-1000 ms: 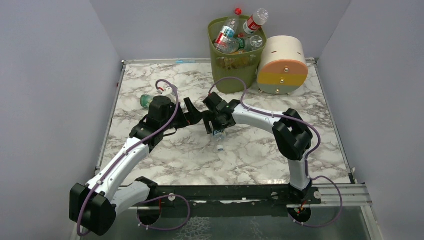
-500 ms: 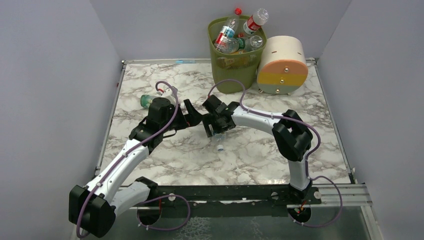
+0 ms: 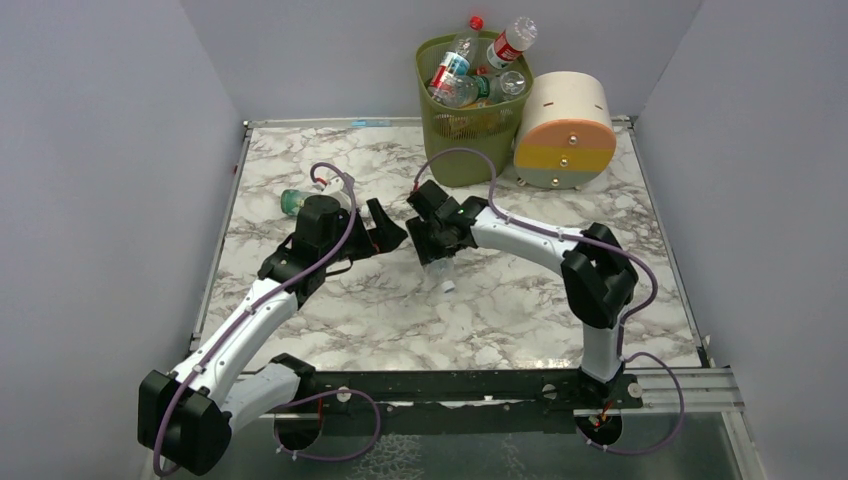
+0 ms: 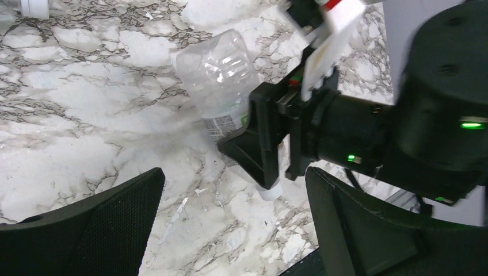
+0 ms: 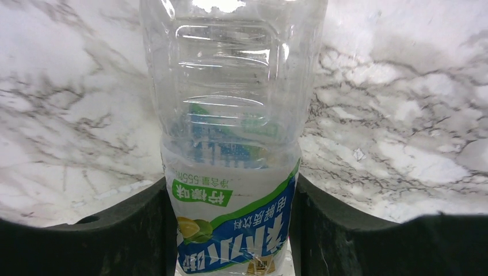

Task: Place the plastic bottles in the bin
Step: Pick up the plastic bottle at the center of the board.

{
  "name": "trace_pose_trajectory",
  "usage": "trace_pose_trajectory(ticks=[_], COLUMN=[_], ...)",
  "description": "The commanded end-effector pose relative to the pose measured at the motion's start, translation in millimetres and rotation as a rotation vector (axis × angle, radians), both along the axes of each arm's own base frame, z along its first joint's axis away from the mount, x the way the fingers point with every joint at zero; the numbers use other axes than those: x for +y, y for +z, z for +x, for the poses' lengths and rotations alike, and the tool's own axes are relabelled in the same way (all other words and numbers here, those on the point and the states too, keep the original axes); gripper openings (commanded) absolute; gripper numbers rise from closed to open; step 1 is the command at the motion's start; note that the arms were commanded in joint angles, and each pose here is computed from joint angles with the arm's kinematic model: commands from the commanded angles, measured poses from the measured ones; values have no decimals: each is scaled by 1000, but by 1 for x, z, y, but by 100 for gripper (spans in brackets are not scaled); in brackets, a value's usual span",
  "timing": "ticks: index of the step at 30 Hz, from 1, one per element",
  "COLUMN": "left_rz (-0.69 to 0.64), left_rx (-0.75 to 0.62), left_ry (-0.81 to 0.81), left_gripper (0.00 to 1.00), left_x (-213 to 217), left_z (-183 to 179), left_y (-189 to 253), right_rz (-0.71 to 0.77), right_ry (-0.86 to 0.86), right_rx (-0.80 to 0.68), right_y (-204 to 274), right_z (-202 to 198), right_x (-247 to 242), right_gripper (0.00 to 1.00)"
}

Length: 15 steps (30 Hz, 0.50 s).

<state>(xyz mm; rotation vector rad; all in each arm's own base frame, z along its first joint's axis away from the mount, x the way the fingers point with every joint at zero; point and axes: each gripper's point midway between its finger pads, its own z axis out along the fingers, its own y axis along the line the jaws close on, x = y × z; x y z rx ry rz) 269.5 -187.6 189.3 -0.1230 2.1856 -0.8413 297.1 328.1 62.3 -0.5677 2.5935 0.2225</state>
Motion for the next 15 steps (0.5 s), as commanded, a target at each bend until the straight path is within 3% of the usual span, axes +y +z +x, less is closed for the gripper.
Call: trace_pose_trajectory(ticks=[1,15], left_rz=[-24,-33], left_rx=[-20,-19], left_ry=[-7,-15], left_gripper=[99,99], left_x=[-2,-4], left_z=[1,3], left_y=[5,7], right_rz=[103,475], right_ry=[41,-25], right_rx=[-189,-649], right_y=[85,328], right_z=[24,122], right_x=[15,-5], right_gripper=[53,53])
